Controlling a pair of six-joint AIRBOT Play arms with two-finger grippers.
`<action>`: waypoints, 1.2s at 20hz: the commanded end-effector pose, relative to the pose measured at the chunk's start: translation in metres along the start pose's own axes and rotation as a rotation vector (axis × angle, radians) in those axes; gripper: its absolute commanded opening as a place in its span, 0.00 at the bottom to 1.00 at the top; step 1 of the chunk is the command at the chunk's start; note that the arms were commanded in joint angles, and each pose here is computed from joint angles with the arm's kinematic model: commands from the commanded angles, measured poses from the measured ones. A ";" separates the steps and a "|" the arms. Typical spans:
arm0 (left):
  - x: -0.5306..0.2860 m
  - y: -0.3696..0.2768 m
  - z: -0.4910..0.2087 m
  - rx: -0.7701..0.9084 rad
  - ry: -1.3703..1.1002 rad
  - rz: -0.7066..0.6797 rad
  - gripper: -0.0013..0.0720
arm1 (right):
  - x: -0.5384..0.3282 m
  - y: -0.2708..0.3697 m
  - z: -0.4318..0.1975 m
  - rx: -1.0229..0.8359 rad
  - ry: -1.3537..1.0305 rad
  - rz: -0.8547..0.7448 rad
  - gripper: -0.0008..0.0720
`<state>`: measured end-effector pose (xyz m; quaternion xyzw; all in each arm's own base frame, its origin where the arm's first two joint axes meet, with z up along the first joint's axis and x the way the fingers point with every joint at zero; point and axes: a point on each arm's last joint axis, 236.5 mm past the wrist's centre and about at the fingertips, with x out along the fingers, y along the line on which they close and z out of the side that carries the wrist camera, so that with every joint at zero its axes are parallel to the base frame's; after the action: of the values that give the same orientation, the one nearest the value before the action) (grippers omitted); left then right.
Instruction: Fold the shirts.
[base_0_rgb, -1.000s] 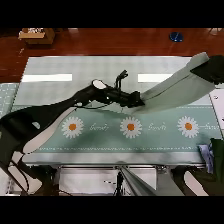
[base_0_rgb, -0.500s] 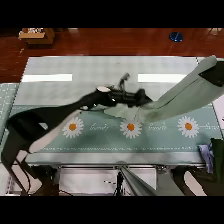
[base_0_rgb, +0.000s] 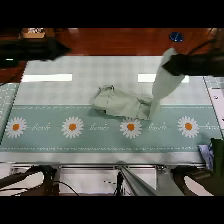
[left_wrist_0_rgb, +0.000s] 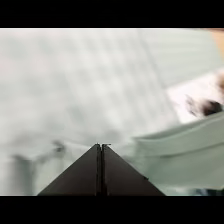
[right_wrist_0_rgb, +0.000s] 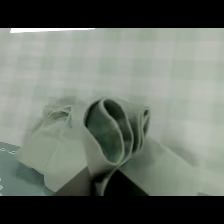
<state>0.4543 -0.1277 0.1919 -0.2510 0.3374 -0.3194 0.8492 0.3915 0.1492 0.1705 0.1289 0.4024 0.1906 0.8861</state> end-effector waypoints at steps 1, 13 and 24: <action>-0.114 0.028 0.014 0.045 -0.090 0.229 0.06 | 0.087 0.050 -0.020 -0.056 0.045 0.077 0.05; -0.137 0.002 -0.016 0.056 -0.059 0.226 0.06 | 0.244 0.173 -0.131 0.012 0.079 0.248 0.62; -0.118 0.027 -0.045 -0.031 -0.008 0.218 0.06 | 0.012 -0.136 -0.039 -0.361 0.300 -0.609 0.60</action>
<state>0.3633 -0.0363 0.1959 -0.2253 0.3651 -0.2217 0.8757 0.4408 0.2089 0.0856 -0.0062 0.4016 0.1905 0.8957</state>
